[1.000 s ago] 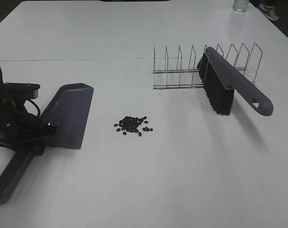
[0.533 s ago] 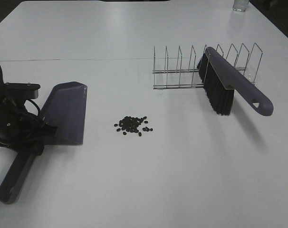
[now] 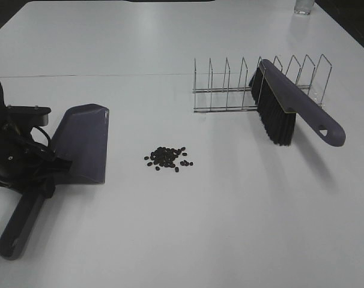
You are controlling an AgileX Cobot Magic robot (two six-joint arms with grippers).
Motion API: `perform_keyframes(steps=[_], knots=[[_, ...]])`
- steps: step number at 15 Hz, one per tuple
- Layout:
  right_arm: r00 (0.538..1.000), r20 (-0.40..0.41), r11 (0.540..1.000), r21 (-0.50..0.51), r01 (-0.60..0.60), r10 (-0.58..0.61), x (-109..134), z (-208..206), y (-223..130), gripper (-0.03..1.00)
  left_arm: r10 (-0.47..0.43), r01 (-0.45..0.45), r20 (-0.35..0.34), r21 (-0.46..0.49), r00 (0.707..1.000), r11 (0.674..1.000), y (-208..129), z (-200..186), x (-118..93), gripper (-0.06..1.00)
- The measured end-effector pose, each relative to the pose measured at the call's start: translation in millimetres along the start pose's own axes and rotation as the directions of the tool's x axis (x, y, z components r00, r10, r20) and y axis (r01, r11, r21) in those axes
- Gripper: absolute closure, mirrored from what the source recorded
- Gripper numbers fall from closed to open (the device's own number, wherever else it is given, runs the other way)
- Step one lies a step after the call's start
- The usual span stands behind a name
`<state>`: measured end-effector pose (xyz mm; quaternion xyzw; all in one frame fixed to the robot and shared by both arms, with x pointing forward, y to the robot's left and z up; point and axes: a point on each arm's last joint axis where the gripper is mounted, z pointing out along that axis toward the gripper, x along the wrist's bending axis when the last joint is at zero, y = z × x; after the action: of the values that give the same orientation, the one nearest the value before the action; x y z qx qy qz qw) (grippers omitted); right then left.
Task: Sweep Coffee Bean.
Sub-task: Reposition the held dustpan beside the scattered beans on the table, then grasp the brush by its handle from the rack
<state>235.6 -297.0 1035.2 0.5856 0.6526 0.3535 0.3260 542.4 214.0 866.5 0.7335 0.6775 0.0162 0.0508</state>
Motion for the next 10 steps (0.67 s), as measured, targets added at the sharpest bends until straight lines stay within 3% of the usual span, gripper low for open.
perform_keyframes(steps=[4,7,10], knots=[[1.0,0.008,1.0,-0.013,0.005,-0.005,-0.8,-6.3,9.6,0.26,-0.017,0.017,0.006,0.031,1.0,0.999,-3.0,-3.6,-0.7,0.59],[1.0,0.004,0.997,0.076,0.002,-0.002,-1.6,-5.5,42.3,0.16,-0.018,0.018,0.005,0.052,1.0,0.998,-6.6,-7.1,-0.3,0.59],[1.0,-0.002,0.984,0.175,0.018,-0.018,-3.3,15.5,92.4,0.15,-0.018,0.018,0.002,0.072,1.0,0.997,-8.6,-7.7,0.0,0.59]])
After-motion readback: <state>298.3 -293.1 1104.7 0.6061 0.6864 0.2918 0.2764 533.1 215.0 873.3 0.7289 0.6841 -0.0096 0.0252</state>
